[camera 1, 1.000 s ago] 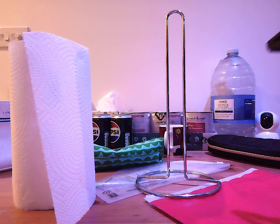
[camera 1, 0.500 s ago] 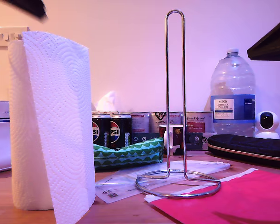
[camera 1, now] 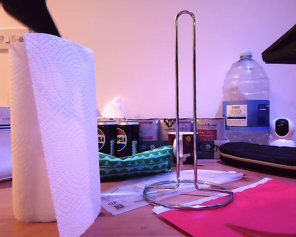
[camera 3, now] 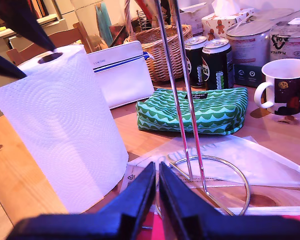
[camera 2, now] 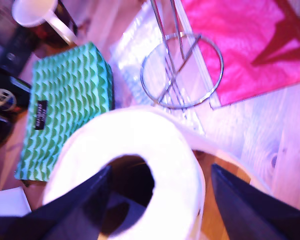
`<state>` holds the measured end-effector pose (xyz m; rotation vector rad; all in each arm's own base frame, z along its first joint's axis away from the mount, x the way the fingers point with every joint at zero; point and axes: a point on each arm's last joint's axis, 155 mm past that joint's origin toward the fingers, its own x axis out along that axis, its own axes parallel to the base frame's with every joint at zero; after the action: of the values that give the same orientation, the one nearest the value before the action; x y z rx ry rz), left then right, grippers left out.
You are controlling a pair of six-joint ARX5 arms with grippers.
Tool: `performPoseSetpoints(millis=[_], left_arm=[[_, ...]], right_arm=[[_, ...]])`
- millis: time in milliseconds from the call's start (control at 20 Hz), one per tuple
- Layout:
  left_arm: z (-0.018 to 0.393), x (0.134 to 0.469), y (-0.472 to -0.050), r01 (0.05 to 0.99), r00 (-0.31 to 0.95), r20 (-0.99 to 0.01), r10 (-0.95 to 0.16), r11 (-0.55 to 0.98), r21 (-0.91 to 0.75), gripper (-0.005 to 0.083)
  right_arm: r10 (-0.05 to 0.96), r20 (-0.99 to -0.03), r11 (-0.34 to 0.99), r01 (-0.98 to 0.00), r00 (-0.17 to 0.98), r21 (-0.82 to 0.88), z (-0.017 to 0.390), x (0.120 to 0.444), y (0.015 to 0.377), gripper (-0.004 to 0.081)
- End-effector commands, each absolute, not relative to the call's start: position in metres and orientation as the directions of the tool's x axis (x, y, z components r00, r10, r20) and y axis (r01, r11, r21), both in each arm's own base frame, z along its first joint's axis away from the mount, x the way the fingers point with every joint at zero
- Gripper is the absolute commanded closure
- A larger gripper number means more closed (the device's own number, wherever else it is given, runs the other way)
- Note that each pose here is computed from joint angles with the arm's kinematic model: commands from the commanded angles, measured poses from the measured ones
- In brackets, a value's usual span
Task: Insert the paper towel roll into the metallic stand.
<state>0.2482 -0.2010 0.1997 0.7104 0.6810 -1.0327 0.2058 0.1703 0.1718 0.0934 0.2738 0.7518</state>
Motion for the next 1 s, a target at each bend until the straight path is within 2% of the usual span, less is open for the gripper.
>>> performPoseSetpoints(millis=[0, 100, 150, 200, 350, 450, 600, 700, 950], left_arm=[[0.196, 0.246, -0.201, 0.926, 0.345, -0.789, -0.509, 0.324, 0.195, 0.0204], [0.188, 0.241, -0.198, 0.932, 0.315, -0.812, -0.492, 0.32, 0.167, 0.0215], [0.186, 0.238, -0.196, 0.935, 0.302, -0.821, -0.484, 0.319, 0.156, 0.0253], [0.184, 0.237, -0.196, 0.937, 0.293, -0.827, -0.48, 0.318, 0.148, 0.0308], [0.183, 0.234, -0.196, 0.94, 0.28, -0.83, -0.483, 0.314, 0.134, 0.0548], [0.183, 0.233, -0.196, 0.941, 0.277, -0.829, -0.485, 0.312, 0.132, 0.0639], [0.183, 0.233, -0.197, 0.941, 0.277, -0.829, -0.486, 0.311, 0.132, 0.0796], [0.183, 0.233, -0.196, 0.941, 0.277, -0.829, -0.486, 0.312, 0.132, 0.0797], [0.183, 0.234, -0.197, 0.94, 0.28, -0.828, -0.486, 0.312, 0.135, 0.0797]], right_arm=[[0.687, -0.218, 0.727, -0.662, 0.694, 0.183, 0.168, 0.206, 0.171, 0.0765], [0.687, -0.218, 0.727, -0.662, 0.694, 0.183, 0.168, 0.206, 0.171, 0.0765], [0.687, -0.218, 0.727, -0.662, 0.694, 0.183, 0.168, 0.206, 0.171, 0.0765], [0.687, -0.217, 0.727, -0.662, 0.694, 0.183, 0.168, 0.206, 0.171, 0.0765], [0.687, -0.219, 0.727, -0.662, 0.693, 0.185, 0.168, 0.206, 0.171, 0.0765], [0.686, -0.228, 0.727, -0.661, 0.691, 0.186, 0.165, 0.206, 0.172, 0.0764], [0.692, -0.265, 0.717, -0.681, 0.672, 0.147, 0.155, 0.208, 0.177, 0.0675], [0.685, -0.302, 0.717, -0.687, 0.663, 0.119, 0.145, 0.213, 0.181, 0.0662], [0.684, -0.318, 0.696, -0.718, 0.656, 0.019, 0.132, 0.236, 0.194, 0.0605]])
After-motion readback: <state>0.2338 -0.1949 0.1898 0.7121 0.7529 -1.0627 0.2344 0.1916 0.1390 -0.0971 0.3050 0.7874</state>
